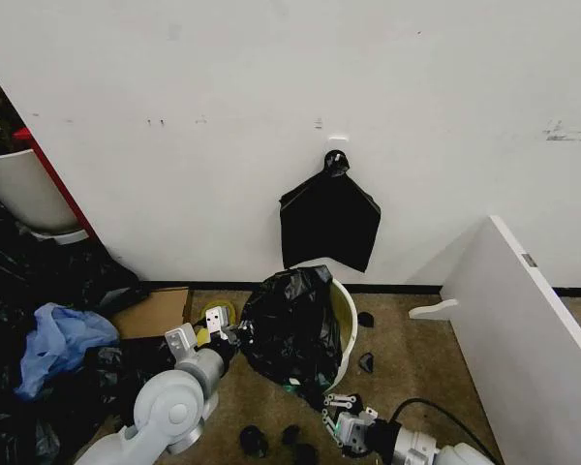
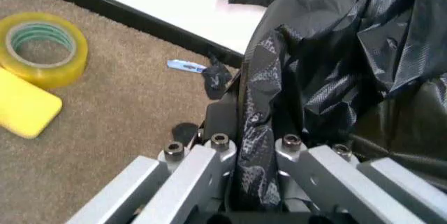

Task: Place the garbage bag over the trash bin.

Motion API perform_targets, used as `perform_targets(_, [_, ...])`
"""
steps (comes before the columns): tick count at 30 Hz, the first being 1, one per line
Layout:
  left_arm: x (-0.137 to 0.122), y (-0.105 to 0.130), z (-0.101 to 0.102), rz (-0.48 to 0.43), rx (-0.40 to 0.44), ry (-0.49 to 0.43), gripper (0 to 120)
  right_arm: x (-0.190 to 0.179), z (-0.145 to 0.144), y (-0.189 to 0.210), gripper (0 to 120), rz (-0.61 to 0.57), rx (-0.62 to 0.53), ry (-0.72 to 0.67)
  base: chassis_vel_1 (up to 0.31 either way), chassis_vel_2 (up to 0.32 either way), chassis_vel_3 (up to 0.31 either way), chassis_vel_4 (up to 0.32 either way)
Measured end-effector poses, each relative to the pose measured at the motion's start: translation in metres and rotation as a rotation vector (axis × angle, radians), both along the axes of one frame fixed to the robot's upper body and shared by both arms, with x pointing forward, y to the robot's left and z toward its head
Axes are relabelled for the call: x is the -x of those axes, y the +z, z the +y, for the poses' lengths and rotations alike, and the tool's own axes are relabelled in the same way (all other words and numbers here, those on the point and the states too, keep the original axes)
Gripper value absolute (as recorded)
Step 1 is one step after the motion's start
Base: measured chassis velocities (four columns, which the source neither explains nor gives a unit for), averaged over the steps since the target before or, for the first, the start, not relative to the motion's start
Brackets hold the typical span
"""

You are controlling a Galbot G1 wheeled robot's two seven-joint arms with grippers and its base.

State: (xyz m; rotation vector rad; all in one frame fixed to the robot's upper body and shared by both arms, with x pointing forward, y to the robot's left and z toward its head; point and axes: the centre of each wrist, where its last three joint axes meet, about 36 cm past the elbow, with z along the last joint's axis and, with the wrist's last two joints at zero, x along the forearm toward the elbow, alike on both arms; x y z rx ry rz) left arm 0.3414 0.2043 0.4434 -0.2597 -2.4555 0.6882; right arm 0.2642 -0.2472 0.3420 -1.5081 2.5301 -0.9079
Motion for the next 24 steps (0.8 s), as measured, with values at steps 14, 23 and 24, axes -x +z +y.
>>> perform_targets(14, [0.001, -0.001, -0.001, 0.021, 0.011, -0.001, 3, -0.004, -0.017, -0.021, 0, 0.012, 0.059, -0.035, 0.000, 0.000, 0.000, 0.000])
perform_targets(23, [-0.005, -0.009, -0.002, 0.010, 0.014, 0.085, 3, 0.016, -0.012, -0.004, 26, -0.025, -0.007, -0.068, 0.000, 0.000, 0.000, 0.000])
perform_targets(24, [-0.007, -0.009, -0.002, 0.010, 0.016, 0.095, 3, 0.018, -0.011, -0.002, 32, -0.027, -0.014, -0.072, 0.000, 0.000, 0.000, 0.000])
